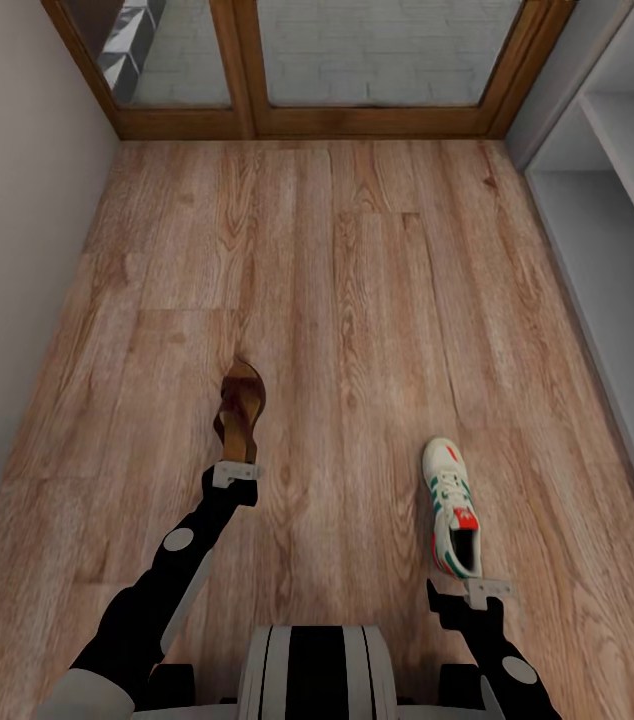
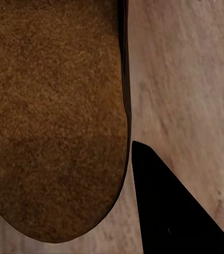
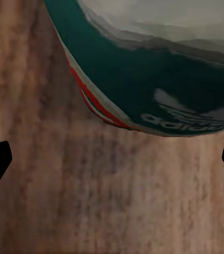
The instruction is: Pick up the two gym shoes and the two sandals from the corridor floor and place them onto the hallstand (shoe rack) in the corridor, making sure they are on the rack and not on the floor. Arrange them so the two gym shoes are next to each other and the two sandals are next to each other.
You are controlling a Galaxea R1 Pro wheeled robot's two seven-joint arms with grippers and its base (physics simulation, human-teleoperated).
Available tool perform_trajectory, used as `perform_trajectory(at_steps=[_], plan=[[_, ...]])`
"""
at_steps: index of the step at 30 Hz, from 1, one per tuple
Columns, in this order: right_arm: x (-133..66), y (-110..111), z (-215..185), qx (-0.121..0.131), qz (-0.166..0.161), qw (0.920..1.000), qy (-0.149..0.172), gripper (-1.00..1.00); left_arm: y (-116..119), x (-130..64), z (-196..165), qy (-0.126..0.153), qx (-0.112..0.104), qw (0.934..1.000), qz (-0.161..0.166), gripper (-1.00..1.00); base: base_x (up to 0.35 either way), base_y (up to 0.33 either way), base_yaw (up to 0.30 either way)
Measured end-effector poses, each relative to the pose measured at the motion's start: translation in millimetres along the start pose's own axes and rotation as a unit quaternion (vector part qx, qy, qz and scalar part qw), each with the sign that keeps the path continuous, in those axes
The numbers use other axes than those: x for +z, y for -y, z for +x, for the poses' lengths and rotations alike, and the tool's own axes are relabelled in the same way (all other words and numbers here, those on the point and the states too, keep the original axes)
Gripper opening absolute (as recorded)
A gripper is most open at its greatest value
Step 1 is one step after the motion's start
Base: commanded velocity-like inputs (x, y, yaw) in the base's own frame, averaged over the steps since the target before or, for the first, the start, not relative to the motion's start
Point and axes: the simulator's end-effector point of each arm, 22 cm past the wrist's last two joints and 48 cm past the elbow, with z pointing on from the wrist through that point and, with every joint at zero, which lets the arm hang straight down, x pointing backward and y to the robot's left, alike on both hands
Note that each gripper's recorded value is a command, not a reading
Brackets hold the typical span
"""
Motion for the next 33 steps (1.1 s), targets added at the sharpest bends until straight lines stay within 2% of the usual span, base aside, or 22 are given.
perform_trajectory(at_steps=[20,33], plan=[[0.0,-0.2,0.0,0.000,0.000,1.0000,0.000,1.00,0.0,0.0,0.0,0.000,0.000,1.0000,0.000,-1.00,0.073,-0.018,0.000],[0.1,-0.2,0.2,0.000,0.000,1.0000,0.000,1.00,0.0,0.1,-0.2,0.000,0.000,1.0000,0.000,-1.00,0.008,-0.004,0.000]])
